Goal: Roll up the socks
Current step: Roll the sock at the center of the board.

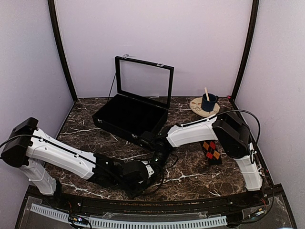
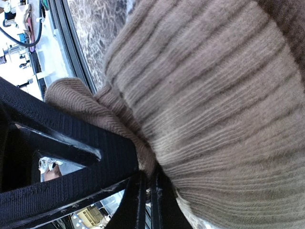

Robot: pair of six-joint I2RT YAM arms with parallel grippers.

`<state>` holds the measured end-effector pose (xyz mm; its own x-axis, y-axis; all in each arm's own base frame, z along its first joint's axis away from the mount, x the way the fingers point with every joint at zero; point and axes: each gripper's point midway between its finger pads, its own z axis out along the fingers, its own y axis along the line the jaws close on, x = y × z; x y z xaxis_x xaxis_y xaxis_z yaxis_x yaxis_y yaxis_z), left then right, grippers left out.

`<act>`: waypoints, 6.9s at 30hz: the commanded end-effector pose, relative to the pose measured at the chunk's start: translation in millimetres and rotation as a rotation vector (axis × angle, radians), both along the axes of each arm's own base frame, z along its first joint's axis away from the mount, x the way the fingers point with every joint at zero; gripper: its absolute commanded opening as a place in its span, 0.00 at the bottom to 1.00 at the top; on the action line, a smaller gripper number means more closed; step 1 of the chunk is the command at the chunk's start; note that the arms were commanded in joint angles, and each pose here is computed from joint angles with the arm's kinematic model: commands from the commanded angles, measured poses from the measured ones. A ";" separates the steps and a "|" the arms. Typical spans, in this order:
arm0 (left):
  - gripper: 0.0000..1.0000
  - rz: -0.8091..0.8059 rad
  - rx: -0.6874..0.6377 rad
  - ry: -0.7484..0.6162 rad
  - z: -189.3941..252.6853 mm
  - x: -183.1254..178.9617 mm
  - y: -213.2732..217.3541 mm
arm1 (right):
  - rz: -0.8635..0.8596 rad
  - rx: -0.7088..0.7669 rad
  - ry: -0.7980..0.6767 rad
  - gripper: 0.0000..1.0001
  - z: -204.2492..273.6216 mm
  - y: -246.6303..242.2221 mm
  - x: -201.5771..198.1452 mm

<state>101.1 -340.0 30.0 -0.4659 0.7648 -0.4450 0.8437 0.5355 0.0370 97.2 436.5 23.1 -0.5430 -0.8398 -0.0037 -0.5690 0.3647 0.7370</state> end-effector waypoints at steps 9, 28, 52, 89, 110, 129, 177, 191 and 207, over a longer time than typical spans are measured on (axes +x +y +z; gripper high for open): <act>0.29 0.048 0.276 0.173 -38.2 -33.3 69.7 | 0.008 -0.073 -0.023 0.00 -7.7 -15.3 2.2; 0.28 0.162 0.386 0.232 -53.5 -44.4 103.0 | 0.023 -0.065 -0.024 0.00 -11.5 -16.5 1.7; 0.26 0.177 0.239 0.258 -51.8 -48.4 83.7 | 0.015 -0.053 0.000 0.00 -14.0 -13.6 2.7; 0.00 0.182 0.251 0.285 -62.6 -58.8 93.1 | -0.088 -0.069 -0.029 0.19 -19.3 -41.7 15.8; 0.00 0.199 0.037 0.541 -44.2 -58.2 65.9 | -0.238 -0.007 -0.228 0.22 1.6 -57.6 65.8; 0.00 0.210 -0.089 0.892 -33.6 -50.1 61.3 | -0.292 0.128 -0.742 0.23 45.4 -75.1 87.5; 0.00 0.077 -0.109 1.034 -23.4 -25.2 48.3 | 0.282 0.220 -1.084 0.32 30.7 13.5 -35.7; 0.00 0.061 -0.107 1.028 -21.1 -17.9 44.5 | 0.327 0.186 -1.040 0.28 6.1 7.4 -42.2; 0.13 0.126 -0.130 0.935 -16.3 4.0 45.2 | 0.264 0.112 -0.954 0.00 -19.9 -19.1 -37.6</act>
<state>85.0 -303.5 19.7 -0.7117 0.6935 0.1119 0.3812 0.5152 -0.7676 60.4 439.7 22.8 -0.0070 -0.8741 -0.4857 -0.9931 0.0630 -0.0991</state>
